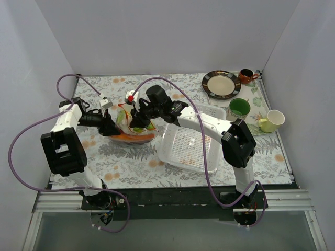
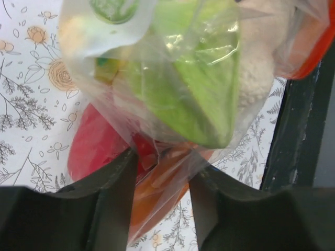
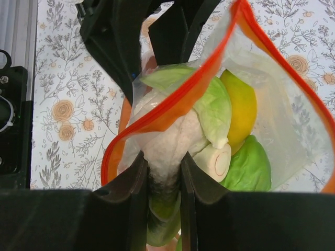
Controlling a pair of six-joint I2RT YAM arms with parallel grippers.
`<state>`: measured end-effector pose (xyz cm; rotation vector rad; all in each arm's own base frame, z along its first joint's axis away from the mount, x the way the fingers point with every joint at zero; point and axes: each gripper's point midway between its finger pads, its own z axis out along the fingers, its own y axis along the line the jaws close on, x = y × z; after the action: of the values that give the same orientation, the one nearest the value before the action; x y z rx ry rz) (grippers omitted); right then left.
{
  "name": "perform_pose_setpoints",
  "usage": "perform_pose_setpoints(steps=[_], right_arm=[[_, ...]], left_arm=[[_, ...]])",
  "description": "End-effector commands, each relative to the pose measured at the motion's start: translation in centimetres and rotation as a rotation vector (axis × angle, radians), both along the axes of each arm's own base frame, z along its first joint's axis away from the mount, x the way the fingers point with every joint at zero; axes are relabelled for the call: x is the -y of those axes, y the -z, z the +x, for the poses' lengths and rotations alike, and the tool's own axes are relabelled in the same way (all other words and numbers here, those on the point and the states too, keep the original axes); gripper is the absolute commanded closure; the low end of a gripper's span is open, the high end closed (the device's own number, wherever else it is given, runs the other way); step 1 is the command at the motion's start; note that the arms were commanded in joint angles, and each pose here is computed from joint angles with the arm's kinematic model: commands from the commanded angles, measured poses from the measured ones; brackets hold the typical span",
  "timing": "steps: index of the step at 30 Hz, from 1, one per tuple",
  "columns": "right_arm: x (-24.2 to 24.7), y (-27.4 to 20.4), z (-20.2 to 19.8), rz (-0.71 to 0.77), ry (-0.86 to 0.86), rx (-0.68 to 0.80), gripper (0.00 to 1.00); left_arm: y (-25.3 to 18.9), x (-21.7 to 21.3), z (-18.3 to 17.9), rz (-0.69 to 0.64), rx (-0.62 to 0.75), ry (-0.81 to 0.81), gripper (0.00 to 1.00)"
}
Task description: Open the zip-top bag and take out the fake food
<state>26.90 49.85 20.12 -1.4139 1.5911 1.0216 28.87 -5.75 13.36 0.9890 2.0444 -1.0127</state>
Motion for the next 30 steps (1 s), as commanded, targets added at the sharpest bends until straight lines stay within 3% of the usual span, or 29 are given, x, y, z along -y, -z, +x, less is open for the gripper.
perform_pose_setpoints(steps=[1,4,6,9,15,19,21,23,30], right_arm=[[-0.1,-9.3,-0.3,0.209,-0.023,0.139,0.84],[0.4,-9.4,0.5,0.197,0.01,0.181,0.83],[0.8,-8.7,0.8,0.163,0.031,0.187,0.76],[1.0,-8.0,0.9,0.143,0.033,0.189,0.55],[0.6,-5.8,0.5,0.123,0.013,0.123,0.56],[0.6,-5.5,0.3,0.128,0.008,0.117,0.66],[0.9,-5.7,0.5,0.124,0.015,0.122,0.67],[1.5,-6.2,0.7,0.127,0.024,0.136,0.56],[2.4,-5.3,0.9,0.118,0.031,0.12,0.36]], left_arm=[[0.7,-0.8,0.4,0.035,-0.078,0.025,0.66],[0.9,-1.3,0.0,0.067,-0.113,0.04,0.7],[0.8,-1.4,-0.1,0.083,-0.09,0.037,0.7],[0.5,-1.4,0.0,0.104,-0.043,0.03,0.7],[0.6,-1.4,-0.6,0.108,-0.067,0.048,0.67],[1.0,-1.6,-1.0,0.129,-0.075,0.052,0.65],[1.1,-1.8,-1.1,0.137,-0.072,0.054,0.65],[1.4,-1.8,-1.3,0.142,-0.078,0.056,0.65],[1.3,-1.7,-1.2,0.144,-0.076,0.062,0.62]])
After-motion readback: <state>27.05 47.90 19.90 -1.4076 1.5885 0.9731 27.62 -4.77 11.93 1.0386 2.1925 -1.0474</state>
